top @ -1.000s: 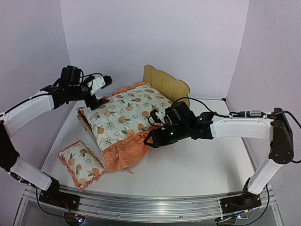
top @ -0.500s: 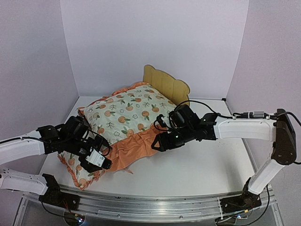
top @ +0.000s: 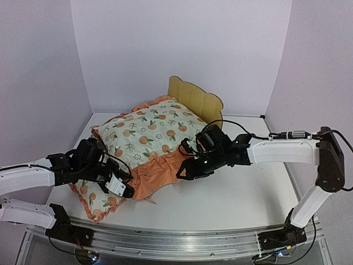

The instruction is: Set up the pet bed

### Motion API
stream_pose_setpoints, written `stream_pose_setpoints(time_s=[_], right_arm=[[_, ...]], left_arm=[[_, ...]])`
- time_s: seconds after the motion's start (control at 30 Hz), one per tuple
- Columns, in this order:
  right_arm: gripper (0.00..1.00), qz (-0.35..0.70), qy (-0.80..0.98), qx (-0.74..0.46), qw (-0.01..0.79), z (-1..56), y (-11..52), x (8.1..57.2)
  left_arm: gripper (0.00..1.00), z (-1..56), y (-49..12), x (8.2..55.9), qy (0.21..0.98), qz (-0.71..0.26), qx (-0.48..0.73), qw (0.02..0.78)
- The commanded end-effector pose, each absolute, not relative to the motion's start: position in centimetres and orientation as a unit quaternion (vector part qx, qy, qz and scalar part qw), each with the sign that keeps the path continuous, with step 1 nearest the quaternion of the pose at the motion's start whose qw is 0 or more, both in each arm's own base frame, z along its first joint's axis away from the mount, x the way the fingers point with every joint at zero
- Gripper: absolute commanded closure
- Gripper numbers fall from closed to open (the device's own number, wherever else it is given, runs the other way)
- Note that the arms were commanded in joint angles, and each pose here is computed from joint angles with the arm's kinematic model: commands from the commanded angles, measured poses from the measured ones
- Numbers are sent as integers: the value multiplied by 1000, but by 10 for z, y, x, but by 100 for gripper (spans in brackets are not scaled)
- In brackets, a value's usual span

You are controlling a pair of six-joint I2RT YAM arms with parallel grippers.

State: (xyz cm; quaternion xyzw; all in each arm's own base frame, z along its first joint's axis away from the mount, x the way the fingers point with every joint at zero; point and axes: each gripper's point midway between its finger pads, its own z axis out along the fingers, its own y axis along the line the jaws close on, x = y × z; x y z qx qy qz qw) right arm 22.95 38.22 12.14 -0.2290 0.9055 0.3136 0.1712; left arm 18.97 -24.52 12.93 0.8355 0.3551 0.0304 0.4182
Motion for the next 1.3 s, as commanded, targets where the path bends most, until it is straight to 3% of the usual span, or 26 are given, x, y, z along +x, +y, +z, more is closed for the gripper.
stream_pose_setpoints(time_s=[0.0, 0.07, 0.23, 0.57, 0.87, 1.1, 1.27], right_arm=[[52, 337, 892, -247, 171, 129, 391, 221], [53, 339, 885, -266, 176, 130, 394, 214], [54, 362, 838, -340, 226, 136, 414, 190], [53, 411, 763, -401, 298, 122, 477, 169], [52, 404, 754, -376, 357, 88, 496, 191], [53, 340, 711, -391, 475, 66, 501, 225], [55, 284, 693, -414, 517, 39, 503, 241]], left_arm=[[94, 173, -266, 200, 383, 1, 799, 463], [100, 183, -270, 203, 417, -22, 781, 465], [100, 206, -283, 224, 524, -70, 714, 458], [100, 211, -291, 242, 658, -139, 599, 434], [100, 197, -279, 250, 697, -129, 562, 427], [100, 195, -276, 258, 719, -138, 539, 416], [100, 195, -279, 260, 722, -144, 536, 414]])
